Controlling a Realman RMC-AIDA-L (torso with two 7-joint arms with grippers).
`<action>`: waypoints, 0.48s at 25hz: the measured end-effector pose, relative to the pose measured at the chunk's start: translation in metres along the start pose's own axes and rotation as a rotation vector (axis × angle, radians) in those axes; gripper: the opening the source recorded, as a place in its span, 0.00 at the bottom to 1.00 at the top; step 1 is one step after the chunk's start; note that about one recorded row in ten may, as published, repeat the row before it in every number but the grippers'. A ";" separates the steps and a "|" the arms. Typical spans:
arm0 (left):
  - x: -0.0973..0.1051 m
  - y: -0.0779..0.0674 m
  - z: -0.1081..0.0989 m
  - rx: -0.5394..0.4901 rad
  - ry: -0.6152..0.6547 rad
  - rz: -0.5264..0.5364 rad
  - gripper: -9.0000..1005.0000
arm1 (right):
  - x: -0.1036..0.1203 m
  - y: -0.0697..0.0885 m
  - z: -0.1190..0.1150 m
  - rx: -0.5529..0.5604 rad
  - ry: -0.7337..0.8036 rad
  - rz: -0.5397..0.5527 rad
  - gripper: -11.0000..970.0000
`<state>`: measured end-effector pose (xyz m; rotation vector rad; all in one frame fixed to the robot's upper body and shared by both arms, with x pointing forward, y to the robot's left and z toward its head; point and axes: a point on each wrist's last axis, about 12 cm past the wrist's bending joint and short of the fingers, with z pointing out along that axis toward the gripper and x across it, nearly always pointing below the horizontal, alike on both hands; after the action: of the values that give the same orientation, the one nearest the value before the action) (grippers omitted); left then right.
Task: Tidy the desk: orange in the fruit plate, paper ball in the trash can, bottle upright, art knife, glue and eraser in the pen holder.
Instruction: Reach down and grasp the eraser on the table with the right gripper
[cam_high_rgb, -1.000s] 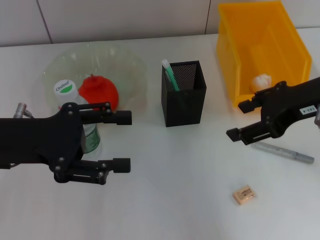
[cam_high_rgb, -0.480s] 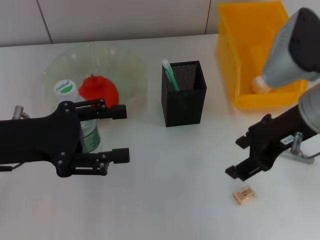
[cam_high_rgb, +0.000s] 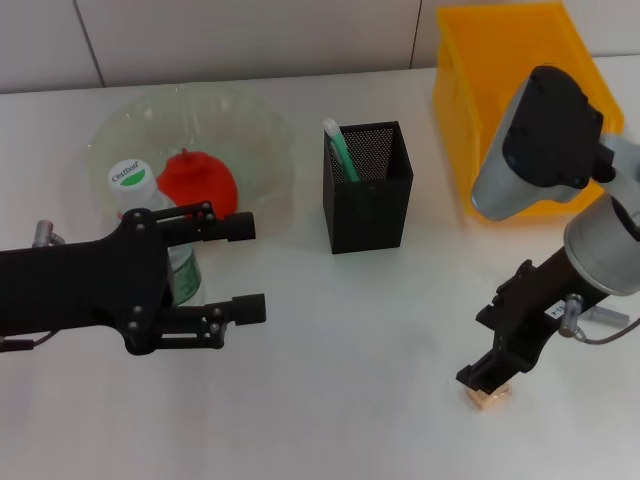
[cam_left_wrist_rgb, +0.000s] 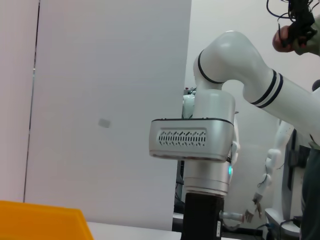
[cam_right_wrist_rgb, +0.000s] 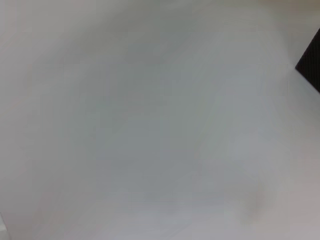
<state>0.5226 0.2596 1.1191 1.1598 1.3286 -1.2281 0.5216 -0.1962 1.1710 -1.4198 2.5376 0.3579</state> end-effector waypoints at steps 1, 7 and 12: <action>0.000 0.000 0.000 -0.001 -0.001 -0.001 0.78 | 0.000 0.000 0.002 -0.001 0.010 0.001 0.79; 0.004 0.001 0.002 -0.055 -0.019 0.001 0.78 | -0.001 0.002 0.007 -0.005 0.036 0.000 0.79; 0.008 0.002 0.006 -0.083 -0.021 0.002 0.78 | -0.001 0.002 0.010 -0.013 0.047 0.003 0.79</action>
<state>0.5244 0.2537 1.1106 1.0870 1.3495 -1.1701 0.5213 -0.1916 1.1623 -1.4456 2.5791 0.3463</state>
